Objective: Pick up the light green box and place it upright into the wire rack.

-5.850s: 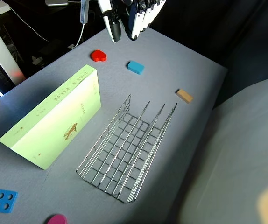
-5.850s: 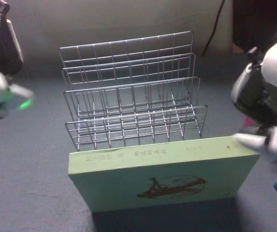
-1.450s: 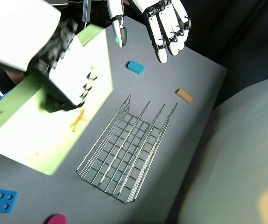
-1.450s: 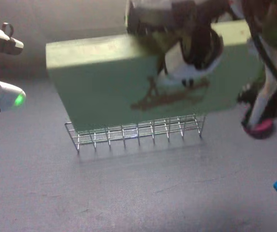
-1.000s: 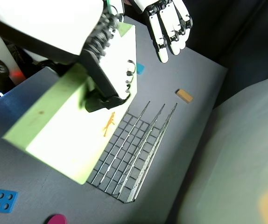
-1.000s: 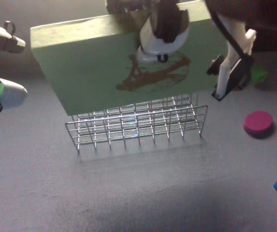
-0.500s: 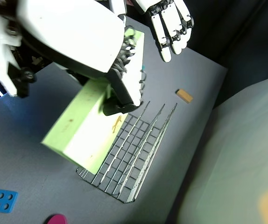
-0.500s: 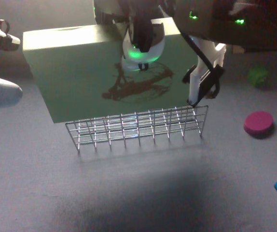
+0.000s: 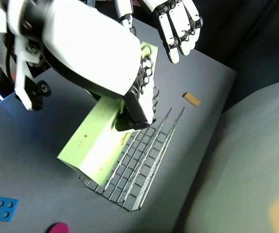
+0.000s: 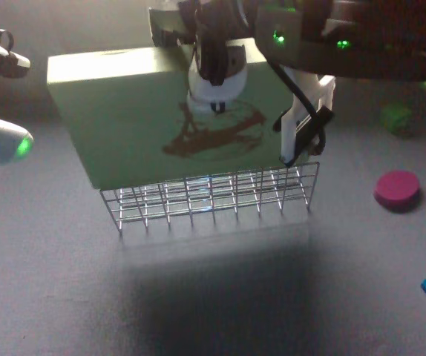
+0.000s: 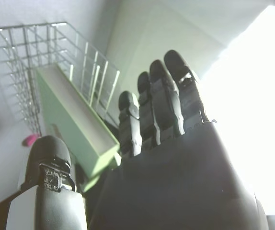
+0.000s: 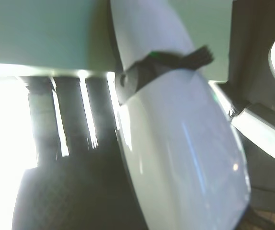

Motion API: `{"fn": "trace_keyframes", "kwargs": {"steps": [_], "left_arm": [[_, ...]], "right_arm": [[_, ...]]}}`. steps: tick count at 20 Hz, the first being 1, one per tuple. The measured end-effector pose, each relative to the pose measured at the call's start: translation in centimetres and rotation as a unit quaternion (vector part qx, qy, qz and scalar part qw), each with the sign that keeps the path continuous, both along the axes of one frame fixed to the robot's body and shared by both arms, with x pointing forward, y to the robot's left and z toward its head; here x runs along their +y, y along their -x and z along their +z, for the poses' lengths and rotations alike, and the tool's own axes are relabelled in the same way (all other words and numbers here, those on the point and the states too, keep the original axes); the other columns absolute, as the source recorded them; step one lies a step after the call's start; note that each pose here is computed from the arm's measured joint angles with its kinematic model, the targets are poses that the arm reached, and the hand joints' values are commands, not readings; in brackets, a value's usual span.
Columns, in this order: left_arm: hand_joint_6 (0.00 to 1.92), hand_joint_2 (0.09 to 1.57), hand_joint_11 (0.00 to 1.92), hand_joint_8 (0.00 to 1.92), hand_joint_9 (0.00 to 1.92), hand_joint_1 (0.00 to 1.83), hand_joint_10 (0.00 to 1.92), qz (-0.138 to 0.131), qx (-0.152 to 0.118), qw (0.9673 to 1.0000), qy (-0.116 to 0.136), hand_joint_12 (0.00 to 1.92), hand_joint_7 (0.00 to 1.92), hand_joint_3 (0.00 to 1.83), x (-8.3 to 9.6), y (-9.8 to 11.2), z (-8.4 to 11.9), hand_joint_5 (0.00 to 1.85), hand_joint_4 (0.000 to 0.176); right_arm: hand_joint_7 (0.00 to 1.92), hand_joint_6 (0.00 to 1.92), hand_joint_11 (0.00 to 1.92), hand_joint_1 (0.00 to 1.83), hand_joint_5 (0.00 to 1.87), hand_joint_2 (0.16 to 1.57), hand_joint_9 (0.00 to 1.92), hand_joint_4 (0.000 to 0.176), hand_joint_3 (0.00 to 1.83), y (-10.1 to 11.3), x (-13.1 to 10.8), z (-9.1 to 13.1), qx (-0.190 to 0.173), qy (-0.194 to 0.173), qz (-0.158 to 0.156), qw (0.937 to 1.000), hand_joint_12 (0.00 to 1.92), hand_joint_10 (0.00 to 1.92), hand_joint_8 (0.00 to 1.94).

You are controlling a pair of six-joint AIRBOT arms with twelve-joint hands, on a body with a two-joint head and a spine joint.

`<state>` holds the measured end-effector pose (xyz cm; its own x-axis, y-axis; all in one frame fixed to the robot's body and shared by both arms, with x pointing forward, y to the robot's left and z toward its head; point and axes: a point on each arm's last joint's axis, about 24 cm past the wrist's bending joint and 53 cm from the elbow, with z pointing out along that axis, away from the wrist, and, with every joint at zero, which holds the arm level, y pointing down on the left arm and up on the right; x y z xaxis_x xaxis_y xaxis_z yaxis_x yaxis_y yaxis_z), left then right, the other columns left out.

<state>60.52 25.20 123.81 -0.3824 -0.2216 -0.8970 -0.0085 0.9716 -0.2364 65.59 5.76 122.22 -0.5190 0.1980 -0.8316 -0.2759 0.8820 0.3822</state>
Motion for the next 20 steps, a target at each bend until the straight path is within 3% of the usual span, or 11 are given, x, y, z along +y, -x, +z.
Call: {"fn": "trace_keyframes", "kwargs": {"steps": [4, 20], "left_arm": [[0.01, 1.19, 0.0, 0.0, 0.24, 0.25, 0.0, 0.001, 0.0, 1.0, 0.0, 0.77, 0.25, 0.0, 0.0, 0.0, 0.0, 0.28, 0.107], [0.0, 1.19, 0.0, 0.0, 0.24, 0.25, 0.0, 0.005, 0.005, 1.0, -0.003, 0.75, 0.25, 0.0, 0.2, 0.1, -0.2, 0.27, 0.107]], "right_arm": [[0.83, 1.13, 0.71, 1.35, 0.79, 1.19, 0.76, 0.0, 0.0, -1.1, -0.3, -1.1, 0.003, 0.007, -0.009, 0.9999, 1.54, 1.51, 1.24], [0.83, 1.17, 0.72, 1.35, 0.74, 1.2, 0.76, 0.0, 0.0, -1.5, 0.1, -5.1, 0.02, 0.022, -0.006, 0.9995, 1.57, 1.53, 1.27]]}}
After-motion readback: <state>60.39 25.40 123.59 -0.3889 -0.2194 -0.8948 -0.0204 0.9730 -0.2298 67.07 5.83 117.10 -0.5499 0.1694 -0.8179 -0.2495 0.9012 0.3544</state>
